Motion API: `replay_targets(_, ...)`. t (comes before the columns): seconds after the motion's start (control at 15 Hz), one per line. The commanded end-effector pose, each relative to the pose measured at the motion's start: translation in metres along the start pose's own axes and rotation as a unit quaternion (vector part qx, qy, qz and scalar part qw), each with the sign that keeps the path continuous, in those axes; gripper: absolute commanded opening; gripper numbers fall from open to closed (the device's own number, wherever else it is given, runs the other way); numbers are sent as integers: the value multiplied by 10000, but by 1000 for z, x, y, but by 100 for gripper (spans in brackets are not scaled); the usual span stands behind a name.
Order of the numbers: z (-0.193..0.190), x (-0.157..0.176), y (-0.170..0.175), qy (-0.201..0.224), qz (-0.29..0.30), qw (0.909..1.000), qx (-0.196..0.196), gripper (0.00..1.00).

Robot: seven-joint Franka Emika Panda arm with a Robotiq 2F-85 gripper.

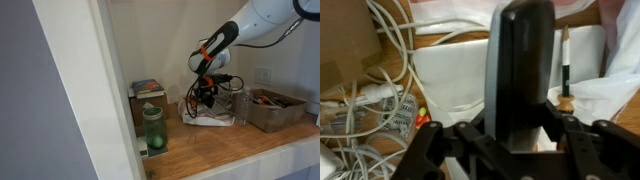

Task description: Remove the black object from the box

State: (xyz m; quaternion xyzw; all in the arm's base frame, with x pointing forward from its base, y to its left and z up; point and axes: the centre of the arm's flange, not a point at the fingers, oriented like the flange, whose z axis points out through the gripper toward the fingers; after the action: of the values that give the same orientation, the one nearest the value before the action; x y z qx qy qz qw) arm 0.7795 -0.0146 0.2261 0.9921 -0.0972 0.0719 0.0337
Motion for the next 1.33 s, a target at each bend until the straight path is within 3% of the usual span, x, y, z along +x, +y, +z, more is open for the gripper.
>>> replay_targets(0.0, 14, 21, -1, -43, -65, 10000, 19, 26)
replay_targets(0.6, 36, 25, -5, -127, -232, 9996, -86, 26)
replay_targets(0.67, 36, 25, -4, -138, -238, 9996, -88, 52)
replay_targets(0.73, 34, 26, -4, -122, -238, 9996, -103, 68)
replay_targets(0.8, 33, 27, -4, -116, -244, 9996, -95, 68)
replay_targets(1.0, 24, 30, -2, -31, -258, 9996, -125, 89)
replay_targets(1.13, 17, 32, 0, 48, -269, 9995, -153, 98)
replay_targets(1.27, 8, 35, 2, 144, -267, 9993, -207, 100)
